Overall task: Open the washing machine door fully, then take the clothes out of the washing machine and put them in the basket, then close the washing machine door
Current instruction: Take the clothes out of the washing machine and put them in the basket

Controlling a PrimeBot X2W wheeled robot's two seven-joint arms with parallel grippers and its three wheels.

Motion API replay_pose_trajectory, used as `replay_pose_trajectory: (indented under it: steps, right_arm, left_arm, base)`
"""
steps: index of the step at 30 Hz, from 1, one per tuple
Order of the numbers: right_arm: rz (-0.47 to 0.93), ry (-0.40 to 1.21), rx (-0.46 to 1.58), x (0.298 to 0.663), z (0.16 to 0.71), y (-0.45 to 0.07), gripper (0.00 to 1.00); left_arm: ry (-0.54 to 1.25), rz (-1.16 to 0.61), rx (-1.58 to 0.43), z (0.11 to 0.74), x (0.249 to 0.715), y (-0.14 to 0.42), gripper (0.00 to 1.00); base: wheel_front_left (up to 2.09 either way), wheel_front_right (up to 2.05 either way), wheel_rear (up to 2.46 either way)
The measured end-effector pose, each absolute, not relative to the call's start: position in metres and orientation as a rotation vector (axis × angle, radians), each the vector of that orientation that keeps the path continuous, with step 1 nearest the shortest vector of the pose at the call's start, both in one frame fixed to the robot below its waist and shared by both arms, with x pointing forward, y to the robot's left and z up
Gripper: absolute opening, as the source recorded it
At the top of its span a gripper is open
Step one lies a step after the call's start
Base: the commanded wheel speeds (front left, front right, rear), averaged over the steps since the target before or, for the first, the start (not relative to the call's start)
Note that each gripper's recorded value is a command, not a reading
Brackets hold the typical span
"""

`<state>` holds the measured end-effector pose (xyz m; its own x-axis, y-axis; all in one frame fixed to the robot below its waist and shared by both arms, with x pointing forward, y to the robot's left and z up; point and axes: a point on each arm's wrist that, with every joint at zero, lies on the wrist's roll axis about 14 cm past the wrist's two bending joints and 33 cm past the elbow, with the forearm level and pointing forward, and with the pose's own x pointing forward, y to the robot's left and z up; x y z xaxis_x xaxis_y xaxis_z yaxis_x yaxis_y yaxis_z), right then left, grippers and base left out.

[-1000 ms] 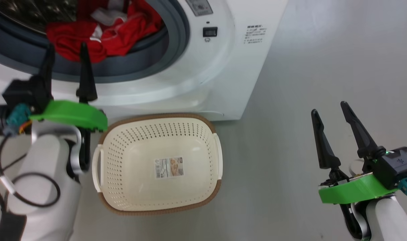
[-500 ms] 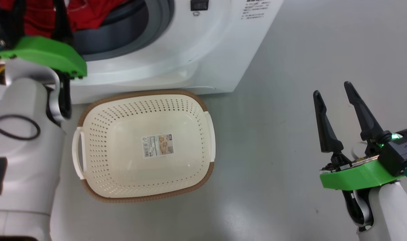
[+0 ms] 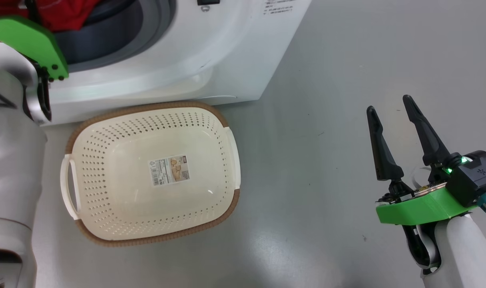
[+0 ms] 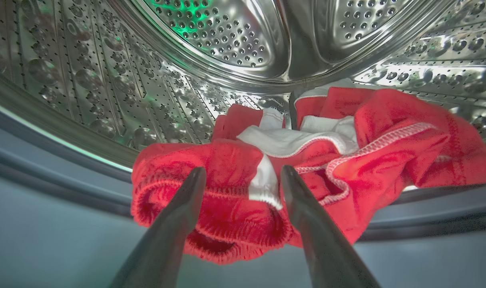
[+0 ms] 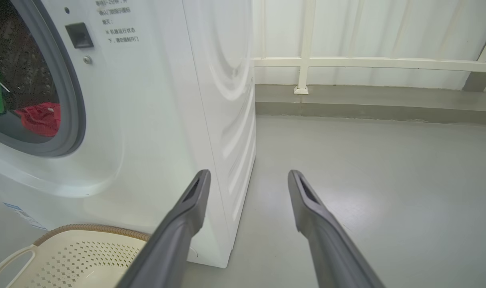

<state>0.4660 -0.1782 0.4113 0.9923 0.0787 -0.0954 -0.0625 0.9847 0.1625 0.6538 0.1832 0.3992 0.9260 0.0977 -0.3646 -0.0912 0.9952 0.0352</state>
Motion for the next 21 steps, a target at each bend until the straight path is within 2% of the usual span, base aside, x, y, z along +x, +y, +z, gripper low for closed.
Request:
replay_pose_trajectory:
  steps: [10, 21]
  right_arm:
    - [0.064, 0.102, 0.172, 0.463, 0.414, -0.18, 1.0]
    - [0.065, 0.121, 0.175, 0.459, 0.408, -0.18, 1.0]
  left_arm:
    - [0.526, 0.119, 0.099, 0.376, 0.64, 0.197, 1.0]
    - [0.558, 0.102, 0.118, 0.362, 0.641, 0.191, 1.0]
  base:
    - [0.0, 0.0, 0.0]
    - [0.0, 0.0, 0.0]
